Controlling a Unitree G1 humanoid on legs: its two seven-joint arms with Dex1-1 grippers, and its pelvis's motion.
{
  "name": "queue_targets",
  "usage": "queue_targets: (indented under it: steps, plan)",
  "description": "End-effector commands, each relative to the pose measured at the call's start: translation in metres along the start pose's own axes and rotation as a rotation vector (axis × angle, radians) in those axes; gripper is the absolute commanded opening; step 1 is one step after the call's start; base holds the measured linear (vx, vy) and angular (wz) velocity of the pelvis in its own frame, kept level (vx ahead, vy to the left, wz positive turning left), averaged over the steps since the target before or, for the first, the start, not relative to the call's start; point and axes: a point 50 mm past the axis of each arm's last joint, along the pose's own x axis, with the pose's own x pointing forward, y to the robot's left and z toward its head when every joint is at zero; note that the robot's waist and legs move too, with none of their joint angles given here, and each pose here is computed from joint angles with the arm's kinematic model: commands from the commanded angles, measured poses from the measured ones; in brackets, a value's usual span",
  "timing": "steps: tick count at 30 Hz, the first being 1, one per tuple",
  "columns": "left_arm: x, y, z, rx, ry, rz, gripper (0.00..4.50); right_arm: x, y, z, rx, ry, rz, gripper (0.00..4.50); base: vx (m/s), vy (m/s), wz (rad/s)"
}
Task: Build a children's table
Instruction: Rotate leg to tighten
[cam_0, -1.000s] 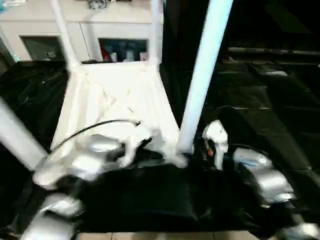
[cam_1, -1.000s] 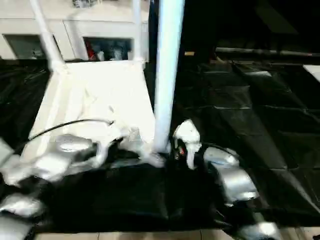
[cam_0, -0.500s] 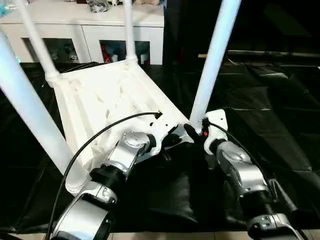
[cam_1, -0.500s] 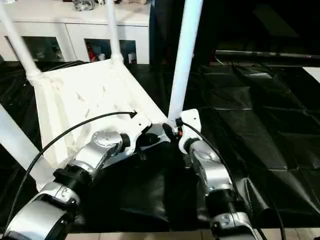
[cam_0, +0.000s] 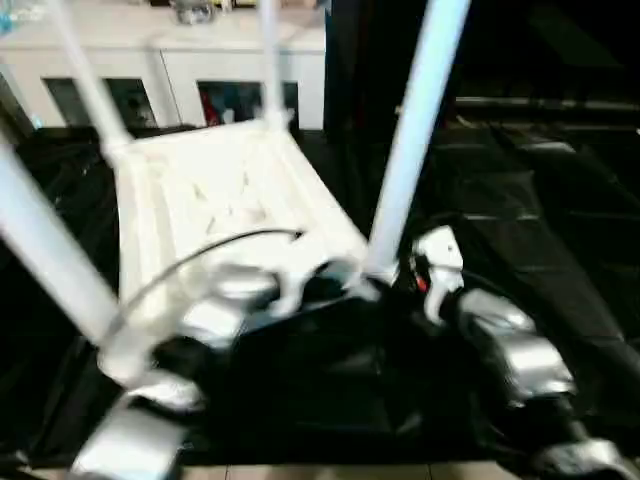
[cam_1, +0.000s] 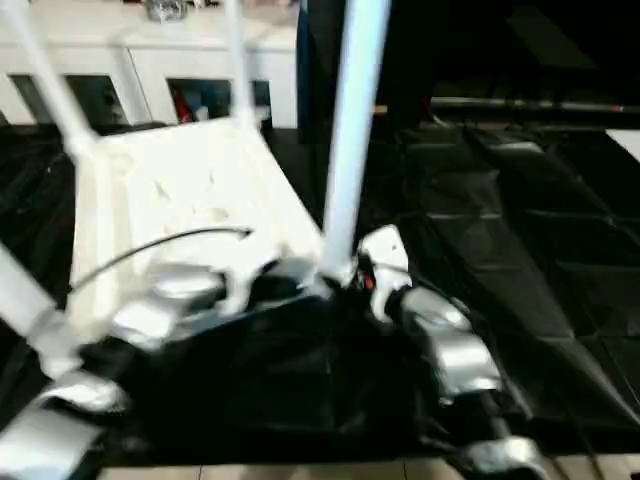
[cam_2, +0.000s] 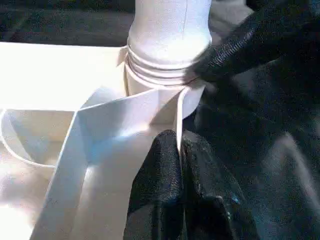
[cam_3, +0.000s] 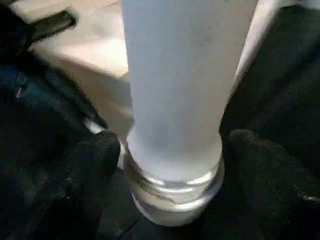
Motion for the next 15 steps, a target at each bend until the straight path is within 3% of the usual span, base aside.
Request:
queue_targets:
  steps: [1,5,15]
  plan:
    - [-0.006,-0.006,-0.002,-0.046,-0.064,-0.074,0.00,-0.006,0.002,0.005,-0.039,0.002,0.070,4.06,0.000,0.000,0.00]
    - [-0.018,-0.009,-0.002,-0.051,-0.061,-0.160,0.00,-0.011,0.009,0.007,-0.057,0.010,0.171,4.06,0.000,0.000,0.00]
    - [-0.018,-0.013,0.002,-0.032,-0.062,-0.192,0.00,0.001,0.011,0.007,-0.067,-0.001,0.178,4.06,0.000,0.000,0.00]
